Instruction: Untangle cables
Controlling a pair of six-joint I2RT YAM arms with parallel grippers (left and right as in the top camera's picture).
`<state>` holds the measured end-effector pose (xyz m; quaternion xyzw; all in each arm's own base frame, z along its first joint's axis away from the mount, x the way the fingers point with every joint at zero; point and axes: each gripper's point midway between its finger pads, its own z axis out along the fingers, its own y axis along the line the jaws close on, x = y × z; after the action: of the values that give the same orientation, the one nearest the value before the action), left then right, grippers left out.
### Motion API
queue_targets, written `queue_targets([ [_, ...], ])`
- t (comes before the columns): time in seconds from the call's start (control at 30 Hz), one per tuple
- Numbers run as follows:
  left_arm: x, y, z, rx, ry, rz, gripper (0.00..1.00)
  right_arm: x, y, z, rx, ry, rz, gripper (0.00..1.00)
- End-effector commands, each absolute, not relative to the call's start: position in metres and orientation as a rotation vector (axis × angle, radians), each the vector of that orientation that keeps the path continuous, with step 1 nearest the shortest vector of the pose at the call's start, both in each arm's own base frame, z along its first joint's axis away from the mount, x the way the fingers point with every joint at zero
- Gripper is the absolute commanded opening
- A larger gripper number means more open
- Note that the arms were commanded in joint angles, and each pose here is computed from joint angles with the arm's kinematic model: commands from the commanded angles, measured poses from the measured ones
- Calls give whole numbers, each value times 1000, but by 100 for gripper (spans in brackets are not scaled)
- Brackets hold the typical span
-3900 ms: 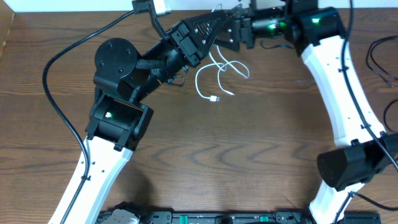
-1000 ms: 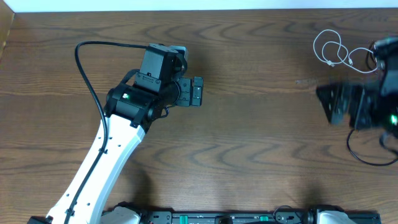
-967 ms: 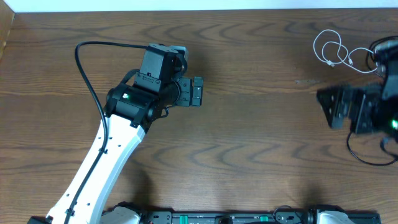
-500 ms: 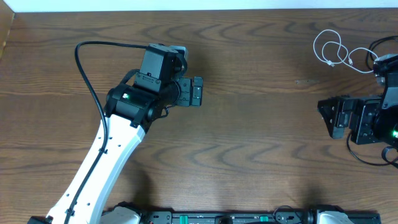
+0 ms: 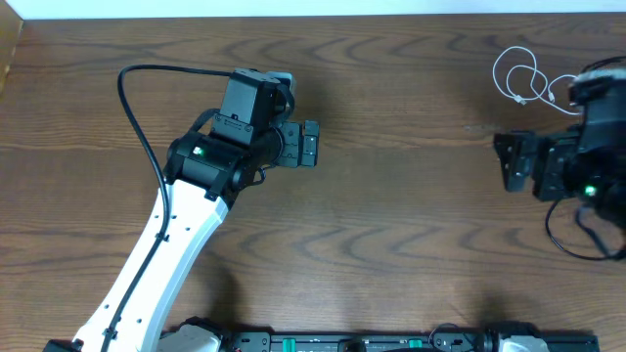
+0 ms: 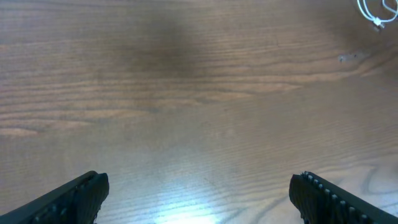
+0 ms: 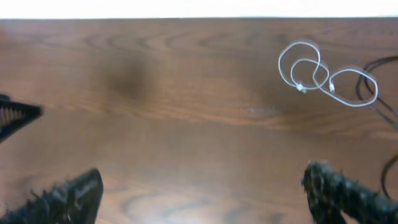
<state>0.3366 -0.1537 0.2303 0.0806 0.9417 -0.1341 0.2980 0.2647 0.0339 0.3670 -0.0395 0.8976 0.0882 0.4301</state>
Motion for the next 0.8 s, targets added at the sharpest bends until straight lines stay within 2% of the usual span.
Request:
queue_targets([
  [0.0,339,-152,231,225,2498,-335,98,260,33,335,-124,2179,184,99],
  [0.57,339,-152,231,225,2498,-335,98,248,26,238,-113,1646,113,99],
  [0.77,339,-152,231,225,2498,-335,98,248,16,202,33,1593,167,99],
])
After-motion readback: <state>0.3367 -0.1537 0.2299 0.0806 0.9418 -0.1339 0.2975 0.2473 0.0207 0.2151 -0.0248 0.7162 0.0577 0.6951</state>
